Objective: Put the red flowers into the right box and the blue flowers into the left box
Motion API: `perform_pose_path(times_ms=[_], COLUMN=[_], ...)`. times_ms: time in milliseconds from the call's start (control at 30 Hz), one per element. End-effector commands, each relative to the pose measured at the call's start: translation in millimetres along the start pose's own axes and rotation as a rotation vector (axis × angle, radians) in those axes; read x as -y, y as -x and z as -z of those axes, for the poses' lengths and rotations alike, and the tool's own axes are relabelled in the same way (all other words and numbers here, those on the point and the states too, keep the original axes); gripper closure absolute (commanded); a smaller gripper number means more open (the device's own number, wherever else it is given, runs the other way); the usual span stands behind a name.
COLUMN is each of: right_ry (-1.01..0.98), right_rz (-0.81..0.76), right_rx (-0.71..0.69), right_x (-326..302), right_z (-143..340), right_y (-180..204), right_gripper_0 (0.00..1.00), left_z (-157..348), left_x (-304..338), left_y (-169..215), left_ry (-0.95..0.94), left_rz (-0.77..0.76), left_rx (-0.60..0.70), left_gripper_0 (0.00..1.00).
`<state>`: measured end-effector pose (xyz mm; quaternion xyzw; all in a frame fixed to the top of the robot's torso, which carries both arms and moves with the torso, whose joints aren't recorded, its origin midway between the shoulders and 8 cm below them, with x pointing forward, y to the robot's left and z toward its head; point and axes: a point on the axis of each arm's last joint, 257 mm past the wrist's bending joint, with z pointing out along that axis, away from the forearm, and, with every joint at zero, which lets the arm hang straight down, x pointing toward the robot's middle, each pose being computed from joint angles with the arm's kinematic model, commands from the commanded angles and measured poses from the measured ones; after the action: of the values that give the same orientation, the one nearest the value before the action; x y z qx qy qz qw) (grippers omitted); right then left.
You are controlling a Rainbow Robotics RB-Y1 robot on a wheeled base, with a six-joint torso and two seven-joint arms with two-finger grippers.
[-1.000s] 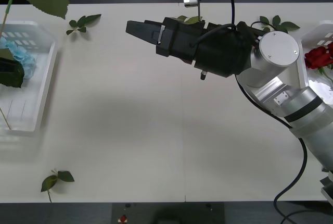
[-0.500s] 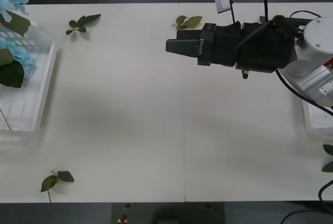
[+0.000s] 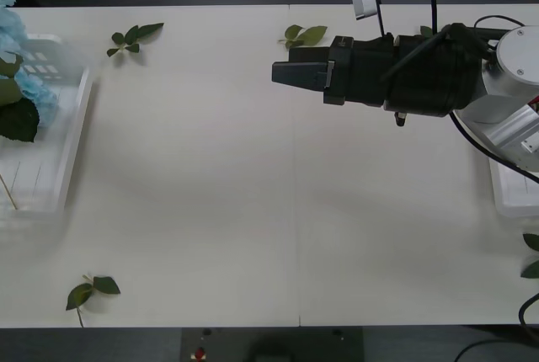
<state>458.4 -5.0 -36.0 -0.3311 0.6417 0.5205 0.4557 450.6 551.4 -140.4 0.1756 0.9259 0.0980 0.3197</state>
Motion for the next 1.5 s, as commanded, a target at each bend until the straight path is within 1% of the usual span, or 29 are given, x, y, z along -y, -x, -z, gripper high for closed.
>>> perform_pose_path(times_ms=[33, 300, 567, 667, 800, 833, 867, 900, 933, 967, 1233, 1367, 1500], right_ry=[0.051, 0.081, 0.116, 0.122, 0.122, 0.122, 0.122, 0.122, 0.122, 0.122, 0.122, 0.122, 0.122], right_rz=[0.072, 0.089, 0.085, 0.086, 0.086, 0.086, 0.086, 0.086, 0.086, 0.086, 0.086, 0.086, 0.086], right_rx=[-0.055, -0.091, -0.113, -0.109, -0.109, -0.109, -0.109, -0.109, -0.109, -0.109, -0.109, -0.109, -0.109], right_x=[-22.0, -33.8, -43.6, -44.6, -44.6, -44.6, -44.6, -44.6, -44.6, -44.6, -44.6, -44.6, -44.6], right_z=[-0.1, 19.0, 22.7, 23.0, 23.0, 23.0, 23.0, 23.0, 23.0, 23.0, 23.0, 23.0, 23.0], right_y=[-12.9, -11.9, -24.8, -24.2, -24.2, -24.2, -24.2, -24.2, -24.2, -24.2, -24.2, -24.2, -24.2], right_gripper_0=[0.00, 0.00, 0.00, 0.00, 0.00, 0.00, 0.00, 0.00, 0.00, 0.00, 0.00, 0.00, 0.00], left_z=[5.1, -29.8, -56.9, -65.6, -71.2, -71.6, -71.7, -70.9, -70.4, -70.1, -59.6, -44.9, -30.1], left_x=[-20.0, -15.8, -0.9, 1.5, -3.2, -3.9, -4.3, -5.4, -5.2, -4.6, 1.1, 3.8, 22.0], left_y=[-1.2, -31.0, -51.8, -55.0, -51.6, -49.7, -49.0, -47.6, -43.8, -41.0, -19.9, -17.8, -20.9], left_ry=[0.081, 0.162, 0.206, 0.215, 0.224, 0.225, 0.226, 0.229, 0.230, 0.228, 0.185, 0.129, 0.018], left_rz=[0.065, 0.107, 0.113, 0.124, 0.116, 0.111, 0.110, 0.105, 0.098, 0.093, 0.081, 0.065, 0.040], left_rx=[-0.028, -0.097, -0.185, -0.203, -0.192, -0.185, -0.182, -0.180, -0.174, -0.169, -0.134, -0.160, -0.201], left_gripper_0=[1.00, 1.00, 1.00, 1.00, 1.00, 0.92, 0.62, 0.44, 0.17, 0.00, 0.00, 0.00, 0.00])
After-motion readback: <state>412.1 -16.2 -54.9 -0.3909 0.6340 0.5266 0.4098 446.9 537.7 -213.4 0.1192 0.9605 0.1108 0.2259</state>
